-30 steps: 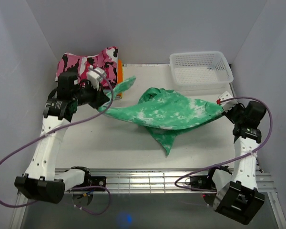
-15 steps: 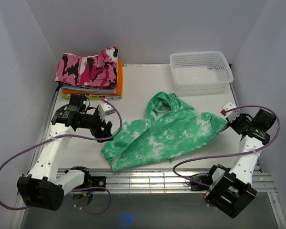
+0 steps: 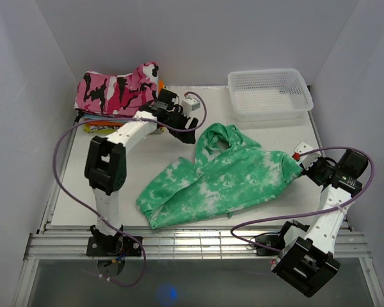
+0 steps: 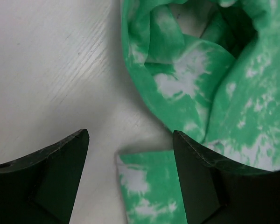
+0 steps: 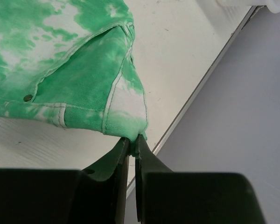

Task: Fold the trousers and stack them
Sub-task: Flatten the trousers out

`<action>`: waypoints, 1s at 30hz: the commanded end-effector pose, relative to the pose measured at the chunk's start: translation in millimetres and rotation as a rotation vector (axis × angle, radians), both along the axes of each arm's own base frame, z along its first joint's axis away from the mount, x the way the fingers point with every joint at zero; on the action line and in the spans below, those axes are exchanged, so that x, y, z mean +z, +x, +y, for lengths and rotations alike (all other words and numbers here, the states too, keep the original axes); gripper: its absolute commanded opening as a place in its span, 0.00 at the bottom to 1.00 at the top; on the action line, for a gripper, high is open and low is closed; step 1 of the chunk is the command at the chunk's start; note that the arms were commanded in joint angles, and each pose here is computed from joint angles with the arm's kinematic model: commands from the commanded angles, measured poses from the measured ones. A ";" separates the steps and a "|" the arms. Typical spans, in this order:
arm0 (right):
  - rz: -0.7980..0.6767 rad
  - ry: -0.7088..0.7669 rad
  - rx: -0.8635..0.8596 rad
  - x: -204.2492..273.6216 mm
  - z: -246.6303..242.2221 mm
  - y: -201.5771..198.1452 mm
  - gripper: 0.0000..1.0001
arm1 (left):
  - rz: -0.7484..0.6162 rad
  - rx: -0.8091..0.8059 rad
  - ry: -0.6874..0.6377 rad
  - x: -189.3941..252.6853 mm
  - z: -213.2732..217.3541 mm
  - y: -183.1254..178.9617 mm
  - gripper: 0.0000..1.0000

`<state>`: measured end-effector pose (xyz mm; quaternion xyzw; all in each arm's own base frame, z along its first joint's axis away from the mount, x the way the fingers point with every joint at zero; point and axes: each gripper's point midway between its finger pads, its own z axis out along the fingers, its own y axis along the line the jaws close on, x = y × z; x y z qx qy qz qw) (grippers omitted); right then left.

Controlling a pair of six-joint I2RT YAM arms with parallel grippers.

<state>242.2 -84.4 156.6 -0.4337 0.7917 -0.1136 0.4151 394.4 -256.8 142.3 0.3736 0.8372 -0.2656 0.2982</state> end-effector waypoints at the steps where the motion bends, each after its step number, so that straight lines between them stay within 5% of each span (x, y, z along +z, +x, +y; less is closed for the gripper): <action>1: -0.023 -0.046 0.037 16.2 1.5 -2.0 0.08 | 0.027 0.089 0.017 -9.1 -31.8 27.4 0.83; 7: -0.029 -0.034 0.000 21.6 0.1 -2.5 0.08 | 0.127 0.099 0.117 -64.8 -51.4 28.4 0.79; 11: -0.014 -0.028 -0.003 15.3 0.2 -3.9 0.08 | 0.211 0.084 0.075 -69.5 -60.6 15.9 0.39; 12: -0.011 -0.028 -0.001 14.0 0.5 -4.4 0.08 | 0.193 0.088 0.084 -66.0 -58.0 18.7 0.20; 14: -0.007 -0.033 0.008 12.0 0.7 -4.1 0.08 | 0.098 0.130 0.142 -56.4 -44.5 36.6 0.03; 19: 0.023 -0.039 0.015 1.1 -1.0 -6.1 0.08 | -0.263 0.204 0.236 40.2 4.7 89.4 0.00; 24: 0.061 -0.031 0.020 -14.7 -0.7 -9.4 0.08 | -0.545 0.158 0.300 142.8 40.0 69.2 0.00; 30: 0.076 -0.039 0.023 -20.7 -2.2 -10.7 0.08 | -0.575 0.180 0.475 146.6 92.0 29.9 0.00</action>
